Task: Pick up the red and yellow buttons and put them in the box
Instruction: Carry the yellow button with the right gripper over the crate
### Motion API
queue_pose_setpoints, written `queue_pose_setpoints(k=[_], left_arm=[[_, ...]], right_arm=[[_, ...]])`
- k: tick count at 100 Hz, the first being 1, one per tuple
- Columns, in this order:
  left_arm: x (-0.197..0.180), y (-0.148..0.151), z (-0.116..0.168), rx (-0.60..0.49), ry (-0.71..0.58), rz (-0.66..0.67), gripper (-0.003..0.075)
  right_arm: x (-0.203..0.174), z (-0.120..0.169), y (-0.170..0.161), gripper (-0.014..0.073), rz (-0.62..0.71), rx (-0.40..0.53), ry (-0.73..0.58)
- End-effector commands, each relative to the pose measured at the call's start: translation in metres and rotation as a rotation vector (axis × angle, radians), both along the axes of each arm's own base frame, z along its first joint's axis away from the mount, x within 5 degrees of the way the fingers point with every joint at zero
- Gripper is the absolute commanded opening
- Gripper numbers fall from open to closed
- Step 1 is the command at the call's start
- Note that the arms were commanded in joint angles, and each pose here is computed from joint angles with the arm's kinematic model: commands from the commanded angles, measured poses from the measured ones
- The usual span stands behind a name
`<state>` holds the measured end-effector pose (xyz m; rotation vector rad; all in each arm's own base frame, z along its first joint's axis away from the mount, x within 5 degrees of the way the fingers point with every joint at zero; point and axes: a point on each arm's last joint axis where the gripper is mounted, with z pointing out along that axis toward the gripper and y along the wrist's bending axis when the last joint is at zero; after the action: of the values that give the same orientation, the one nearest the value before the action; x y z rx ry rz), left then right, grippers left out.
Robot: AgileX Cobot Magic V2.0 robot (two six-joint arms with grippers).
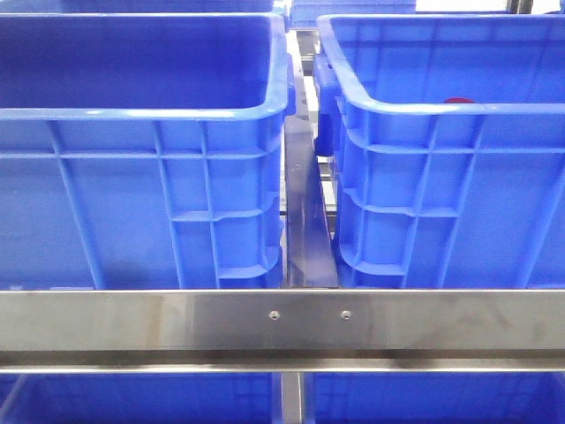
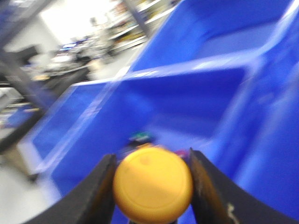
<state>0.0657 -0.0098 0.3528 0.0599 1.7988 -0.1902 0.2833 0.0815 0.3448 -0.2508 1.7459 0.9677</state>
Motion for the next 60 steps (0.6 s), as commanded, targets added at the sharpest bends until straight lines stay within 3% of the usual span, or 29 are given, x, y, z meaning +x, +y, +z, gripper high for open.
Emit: queue_pose_setpoints(k=[1, 12, 30, 44, 60], left_arm=[[0.0, 0.0, 0.015, -0.023, -0.096, -0.003, -0.0019], [0.0, 0.0, 0.015, -0.023, -0.096, -0.003, -0.0019], [0.0, 0.0, 0.015, -0.023, -0.096, -0.003, -0.0019], [0.0, 0.0, 0.015, -0.023, -0.096, -0.003, -0.0019], [0.0, 0.0, 0.015, -0.023, -0.096, -0.003, -0.0019]], right_arm=[[-0.004, 0.031, -0.013, 0.0151, -0.157, -0.003, -0.133], [0.0, 0.029, -0.03, 0.0151, -0.354, -0.136, -0.138], [0.007, 0.019, -0.056, 0.0151, -0.626, -0.276, -0.056], [0.013, 0.01, -0.065, 0.0151, -0.704, -0.392, -0.03], [0.034, -0.005, -0.081, 0.0151, -0.736, -0.412, 0.023]])
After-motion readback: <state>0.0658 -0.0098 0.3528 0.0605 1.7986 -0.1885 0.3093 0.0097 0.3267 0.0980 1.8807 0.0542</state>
